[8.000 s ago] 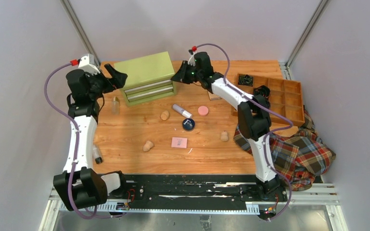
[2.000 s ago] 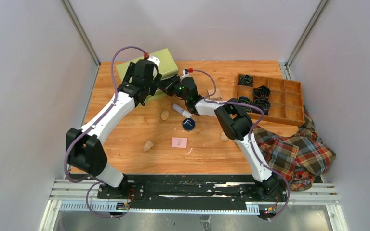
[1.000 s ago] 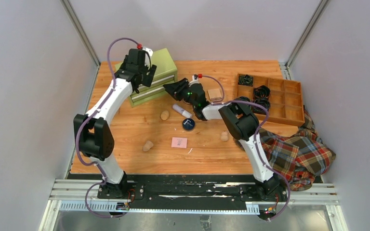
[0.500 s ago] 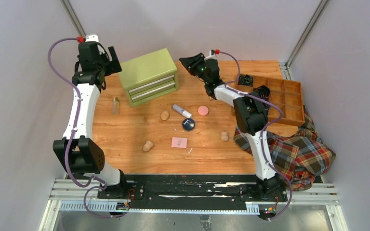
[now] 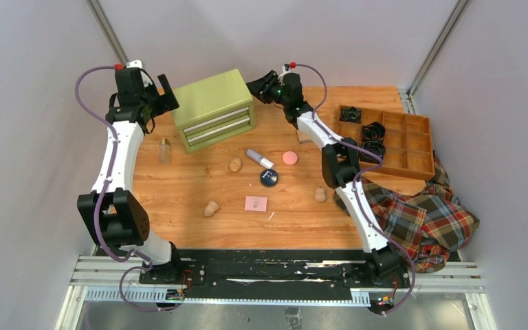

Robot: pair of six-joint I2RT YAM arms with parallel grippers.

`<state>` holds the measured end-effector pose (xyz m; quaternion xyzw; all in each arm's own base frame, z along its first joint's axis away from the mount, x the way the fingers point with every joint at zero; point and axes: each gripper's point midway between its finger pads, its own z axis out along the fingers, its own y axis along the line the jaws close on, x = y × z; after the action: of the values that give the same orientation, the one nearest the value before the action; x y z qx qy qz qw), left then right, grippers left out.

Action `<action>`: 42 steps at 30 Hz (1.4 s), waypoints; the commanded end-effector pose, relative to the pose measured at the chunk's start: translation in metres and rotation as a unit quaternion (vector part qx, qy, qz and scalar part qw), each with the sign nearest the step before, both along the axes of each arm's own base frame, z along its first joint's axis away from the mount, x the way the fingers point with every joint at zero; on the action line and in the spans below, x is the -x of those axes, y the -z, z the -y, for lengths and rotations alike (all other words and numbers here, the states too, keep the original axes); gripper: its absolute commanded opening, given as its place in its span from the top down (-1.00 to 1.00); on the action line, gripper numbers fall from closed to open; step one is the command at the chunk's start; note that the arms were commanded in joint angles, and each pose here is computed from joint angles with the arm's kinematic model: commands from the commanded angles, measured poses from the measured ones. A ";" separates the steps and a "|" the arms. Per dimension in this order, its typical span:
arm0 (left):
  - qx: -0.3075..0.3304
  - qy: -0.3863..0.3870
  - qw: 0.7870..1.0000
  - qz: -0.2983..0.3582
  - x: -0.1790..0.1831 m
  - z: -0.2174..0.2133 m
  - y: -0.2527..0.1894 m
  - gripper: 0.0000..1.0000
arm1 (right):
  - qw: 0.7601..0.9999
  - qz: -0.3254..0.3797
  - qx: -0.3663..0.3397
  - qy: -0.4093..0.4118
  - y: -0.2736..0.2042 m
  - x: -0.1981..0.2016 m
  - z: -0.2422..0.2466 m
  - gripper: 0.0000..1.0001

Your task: Organize the makeup

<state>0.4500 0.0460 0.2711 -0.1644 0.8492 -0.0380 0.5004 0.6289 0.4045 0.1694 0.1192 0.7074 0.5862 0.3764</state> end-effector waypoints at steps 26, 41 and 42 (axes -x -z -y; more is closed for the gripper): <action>0.050 0.055 0.996 -0.046 0.029 0.027 0.053 -0.96 | 0.980 0.076 -0.012 -0.183 -0.047 0.081 -0.058 0.14; 0.113 0.128 0.985 -0.008 0.035 0.070 0.044 -0.98 | 0.997 0.024 0.070 0.009 -0.051 0.076 0.121 0.05; 0.112 0.133 0.985 -0.007 0.037 0.073 0.043 -0.98 | 0.998 0.015 0.066 0.014 -0.043 0.083 0.119 0.05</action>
<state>0.4161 0.0056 0.2002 -0.1417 0.8772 -0.1371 0.4377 0.5587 0.2971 0.2134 0.0778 0.7472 0.5539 0.3589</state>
